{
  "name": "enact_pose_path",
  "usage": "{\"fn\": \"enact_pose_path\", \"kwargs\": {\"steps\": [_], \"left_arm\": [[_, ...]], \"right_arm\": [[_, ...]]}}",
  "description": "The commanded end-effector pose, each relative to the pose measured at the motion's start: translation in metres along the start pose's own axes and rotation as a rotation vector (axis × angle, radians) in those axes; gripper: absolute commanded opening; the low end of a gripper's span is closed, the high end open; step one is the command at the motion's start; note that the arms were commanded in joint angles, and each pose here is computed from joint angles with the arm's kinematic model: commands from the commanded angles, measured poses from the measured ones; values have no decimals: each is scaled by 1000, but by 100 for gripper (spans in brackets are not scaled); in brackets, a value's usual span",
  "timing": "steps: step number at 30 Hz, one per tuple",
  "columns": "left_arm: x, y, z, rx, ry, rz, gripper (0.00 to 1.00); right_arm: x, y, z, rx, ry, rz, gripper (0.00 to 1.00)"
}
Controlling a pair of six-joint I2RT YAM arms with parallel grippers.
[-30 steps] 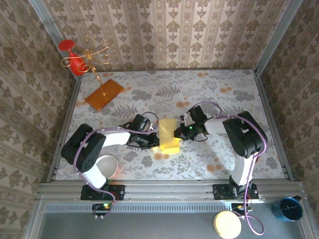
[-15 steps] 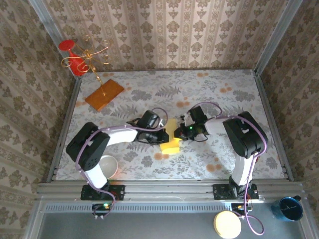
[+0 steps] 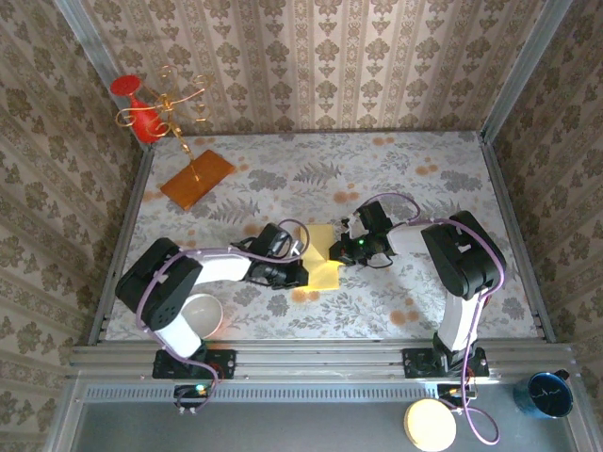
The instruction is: Fold a paper plane with a square sheet of paper (pick it up from the middle)
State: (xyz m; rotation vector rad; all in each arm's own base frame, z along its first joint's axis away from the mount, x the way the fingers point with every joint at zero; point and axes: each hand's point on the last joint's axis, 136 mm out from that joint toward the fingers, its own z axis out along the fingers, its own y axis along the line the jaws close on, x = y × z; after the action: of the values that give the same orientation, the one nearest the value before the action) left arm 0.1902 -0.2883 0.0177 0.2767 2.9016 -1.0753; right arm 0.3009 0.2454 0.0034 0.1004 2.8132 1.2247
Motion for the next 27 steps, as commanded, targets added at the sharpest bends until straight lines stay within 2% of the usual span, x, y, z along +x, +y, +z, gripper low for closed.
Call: {"fn": "enact_pose_path", "kwargs": {"steps": [1, 4, 7, 13, 19, 27], "left_arm": [[29, 29, -18, -122, 72, -55, 9], [-1, -8, -32, -25, -31, -9, 9], [-22, -34, -34, 38, -88, 18, 9], [-25, -43, 4, 14, -15, 32, 8], [1, -14, 21, -73, 71, -6, 8], [68, 58, 16, -171, 152, -114, 8]], "right_arm": [[67, -130, -10, 472, 114, 269, 2], [67, -130, -10, 473, 112, 272, 2], [67, -130, -10, 473, 111, 273, 2], [68, -132, -9, 472, 112, 281, 2], [66, -130, -10, 466, 104, 277, 2], [64, -127, -11, 457, 98, 278, 2]]}}
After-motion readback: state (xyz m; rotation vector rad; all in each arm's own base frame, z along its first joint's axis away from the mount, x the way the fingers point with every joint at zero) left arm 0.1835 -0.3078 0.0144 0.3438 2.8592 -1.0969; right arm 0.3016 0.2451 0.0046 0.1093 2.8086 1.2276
